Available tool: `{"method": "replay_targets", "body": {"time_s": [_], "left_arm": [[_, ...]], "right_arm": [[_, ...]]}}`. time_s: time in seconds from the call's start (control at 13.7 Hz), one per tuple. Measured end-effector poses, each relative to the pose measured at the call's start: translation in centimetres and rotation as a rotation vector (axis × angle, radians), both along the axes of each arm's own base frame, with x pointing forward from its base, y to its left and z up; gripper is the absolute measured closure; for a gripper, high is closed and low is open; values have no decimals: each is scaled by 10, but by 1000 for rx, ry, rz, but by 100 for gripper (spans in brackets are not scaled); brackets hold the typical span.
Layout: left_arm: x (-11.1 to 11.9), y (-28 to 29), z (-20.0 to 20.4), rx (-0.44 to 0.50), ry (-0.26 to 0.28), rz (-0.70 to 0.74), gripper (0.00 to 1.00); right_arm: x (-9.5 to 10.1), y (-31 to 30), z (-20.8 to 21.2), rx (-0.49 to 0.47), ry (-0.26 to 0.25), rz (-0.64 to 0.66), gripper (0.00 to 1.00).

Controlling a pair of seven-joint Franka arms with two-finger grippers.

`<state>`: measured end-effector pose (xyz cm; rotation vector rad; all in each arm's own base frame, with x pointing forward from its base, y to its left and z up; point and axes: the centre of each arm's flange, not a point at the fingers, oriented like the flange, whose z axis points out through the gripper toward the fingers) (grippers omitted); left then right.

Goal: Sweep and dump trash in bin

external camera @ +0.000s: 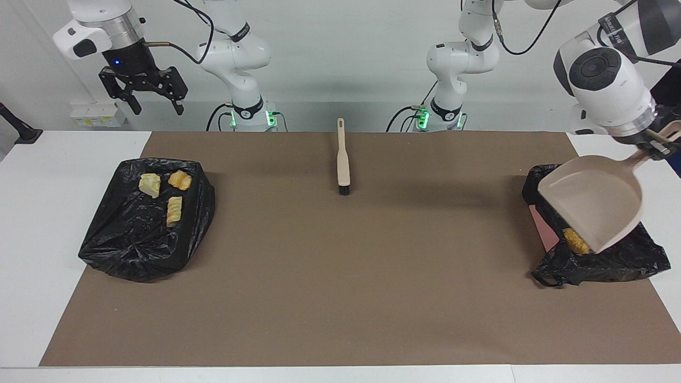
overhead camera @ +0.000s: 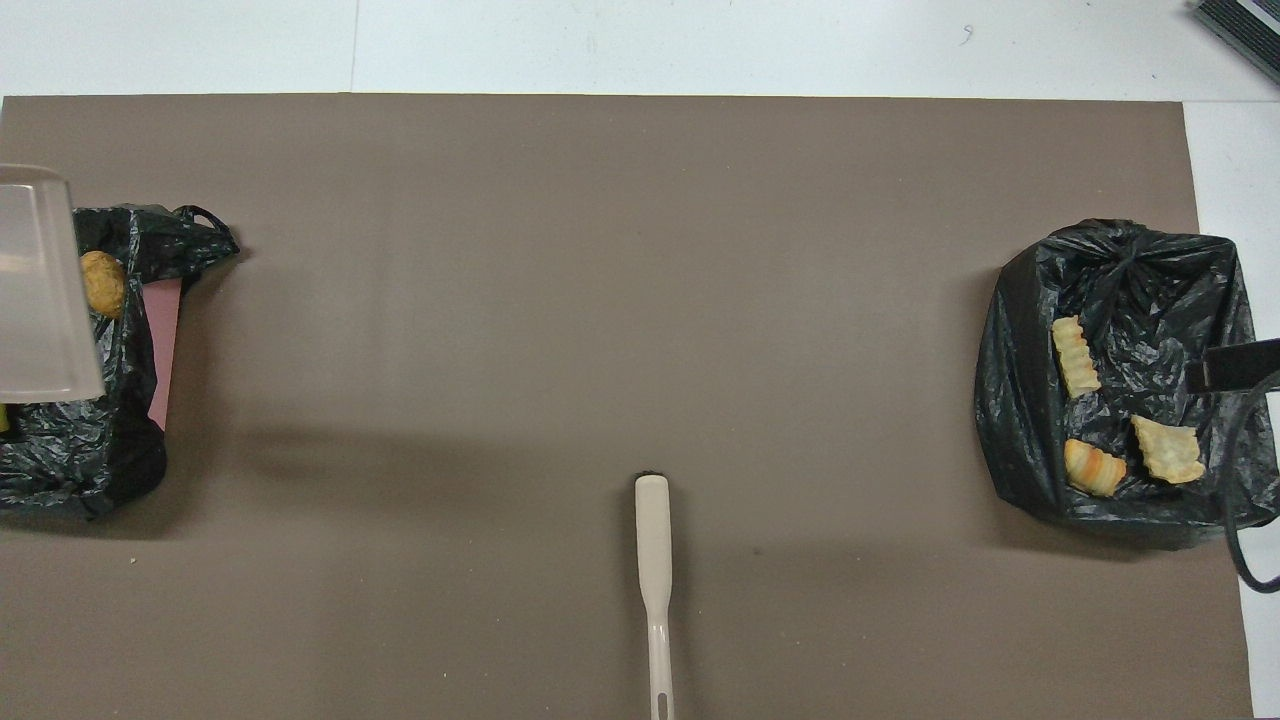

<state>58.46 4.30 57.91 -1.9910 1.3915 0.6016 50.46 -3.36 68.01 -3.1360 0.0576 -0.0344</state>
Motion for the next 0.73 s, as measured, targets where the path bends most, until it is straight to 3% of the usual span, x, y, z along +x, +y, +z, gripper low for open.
{"method": "replay_targets", "body": {"time_s": [0.44, 0.73], "left_arm": [[-19, -97, -26, -372, -236, 509, 69], [-38, -161, -27, -521, -239, 721, 69]], "right_arm": [[-1, 3, 1, -13, -2, -3, 0], [-1, 5, 1, -11, -2, 2, 0]]}}
